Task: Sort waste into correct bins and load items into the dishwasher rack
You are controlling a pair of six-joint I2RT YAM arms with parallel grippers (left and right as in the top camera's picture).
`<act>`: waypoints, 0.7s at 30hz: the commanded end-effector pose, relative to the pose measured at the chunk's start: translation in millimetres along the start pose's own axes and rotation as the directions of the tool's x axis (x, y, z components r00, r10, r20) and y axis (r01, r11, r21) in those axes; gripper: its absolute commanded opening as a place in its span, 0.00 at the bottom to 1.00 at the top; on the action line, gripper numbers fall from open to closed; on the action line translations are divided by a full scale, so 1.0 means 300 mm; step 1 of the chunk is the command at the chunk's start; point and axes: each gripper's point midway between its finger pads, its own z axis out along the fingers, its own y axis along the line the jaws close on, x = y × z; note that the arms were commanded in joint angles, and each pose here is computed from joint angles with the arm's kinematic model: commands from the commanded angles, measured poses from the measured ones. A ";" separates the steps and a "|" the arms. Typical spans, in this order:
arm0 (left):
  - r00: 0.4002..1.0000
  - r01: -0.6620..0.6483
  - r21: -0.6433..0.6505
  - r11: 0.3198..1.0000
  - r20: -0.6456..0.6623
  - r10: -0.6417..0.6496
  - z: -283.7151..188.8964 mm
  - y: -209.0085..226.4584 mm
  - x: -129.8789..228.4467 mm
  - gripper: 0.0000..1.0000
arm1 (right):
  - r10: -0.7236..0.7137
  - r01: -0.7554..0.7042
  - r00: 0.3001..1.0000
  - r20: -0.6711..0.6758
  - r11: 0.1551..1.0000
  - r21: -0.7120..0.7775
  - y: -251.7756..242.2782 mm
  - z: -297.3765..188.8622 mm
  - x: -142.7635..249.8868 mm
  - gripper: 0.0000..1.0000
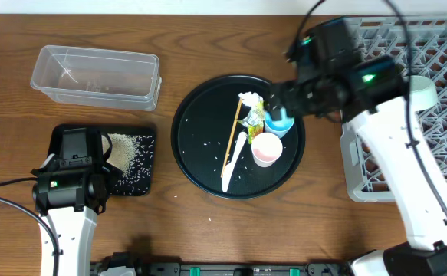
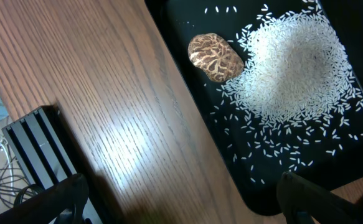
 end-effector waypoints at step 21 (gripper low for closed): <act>1.000 0.014 -0.005 1.000 0.024 -0.014 -0.012 0.006 -0.020 0.98 | 0.097 -0.095 0.995 -0.005 0.989 0.116 -0.071 0.047 -0.010 0.99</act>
